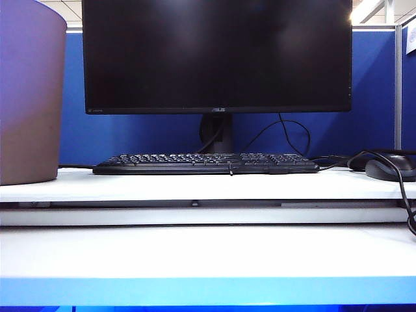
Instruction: Pick up all paper balls from the table and place them in the pink trash can.
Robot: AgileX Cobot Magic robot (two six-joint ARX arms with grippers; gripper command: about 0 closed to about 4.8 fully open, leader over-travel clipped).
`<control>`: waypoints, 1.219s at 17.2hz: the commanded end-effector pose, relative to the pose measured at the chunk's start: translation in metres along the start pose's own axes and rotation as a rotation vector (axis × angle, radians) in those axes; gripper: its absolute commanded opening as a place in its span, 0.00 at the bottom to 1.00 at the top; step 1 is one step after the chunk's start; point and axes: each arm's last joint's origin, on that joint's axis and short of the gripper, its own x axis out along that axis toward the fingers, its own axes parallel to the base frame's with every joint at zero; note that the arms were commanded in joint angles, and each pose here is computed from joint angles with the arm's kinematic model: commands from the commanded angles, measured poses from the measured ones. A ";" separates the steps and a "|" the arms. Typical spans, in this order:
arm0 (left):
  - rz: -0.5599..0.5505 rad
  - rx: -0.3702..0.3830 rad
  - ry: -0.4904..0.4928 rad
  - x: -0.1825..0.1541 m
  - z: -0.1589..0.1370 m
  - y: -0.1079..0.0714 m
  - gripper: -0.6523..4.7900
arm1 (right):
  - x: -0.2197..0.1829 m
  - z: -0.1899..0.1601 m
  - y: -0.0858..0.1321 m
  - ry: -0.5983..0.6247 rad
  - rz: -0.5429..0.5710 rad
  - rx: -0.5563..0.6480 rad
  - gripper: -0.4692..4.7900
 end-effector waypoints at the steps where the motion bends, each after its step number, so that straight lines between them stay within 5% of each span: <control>1: -0.106 -0.078 0.248 0.018 -0.032 0.030 0.11 | -0.007 0.001 0.003 -0.034 0.030 -0.013 0.70; 3: -0.132 -0.101 0.304 0.024 -0.041 0.039 0.13 | -0.006 0.002 0.003 -0.041 0.030 -0.011 0.70; 6: -0.121 -0.105 0.304 0.024 -0.041 0.040 0.78 | -0.007 0.002 0.004 -0.044 0.030 -0.012 0.70; 7: -0.114 -0.114 0.305 0.024 -0.041 0.040 0.91 | -0.008 0.002 0.004 -0.044 0.030 -0.012 0.70; 8: -0.124 -0.116 0.305 0.024 -0.041 0.040 0.92 | -0.008 0.002 0.004 -0.044 0.030 -0.012 0.69; 9: -0.152 -0.104 0.302 0.022 -0.041 0.039 0.59 | -0.008 0.002 0.004 -0.044 0.030 -0.012 0.69; 10: -0.163 -0.106 0.293 0.018 -0.041 0.040 0.05 | -0.008 0.002 0.004 -0.038 0.030 -0.010 0.64; 12: -0.200 -0.123 0.232 -0.004 -0.036 0.044 0.11 | -0.012 -0.002 0.006 -0.022 0.064 -0.033 0.17; 13: -0.225 -0.149 0.185 -0.024 -0.034 0.047 0.11 | -0.016 -0.003 0.008 -0.024 0.079 -0.045 0.09; 17: -0.238 -0.197 -0.083 -0.142 -0.039 0.067 0.11 | -0.068 -0.014 0.024 -0.128 0.074 -0.093 0.08; 21: -0.271 -0.223 -0.398 -0.272 -0.082 0.079 0.11 | -0.159 -0.043 0.054 -0.379 0.059 -0.200 0.08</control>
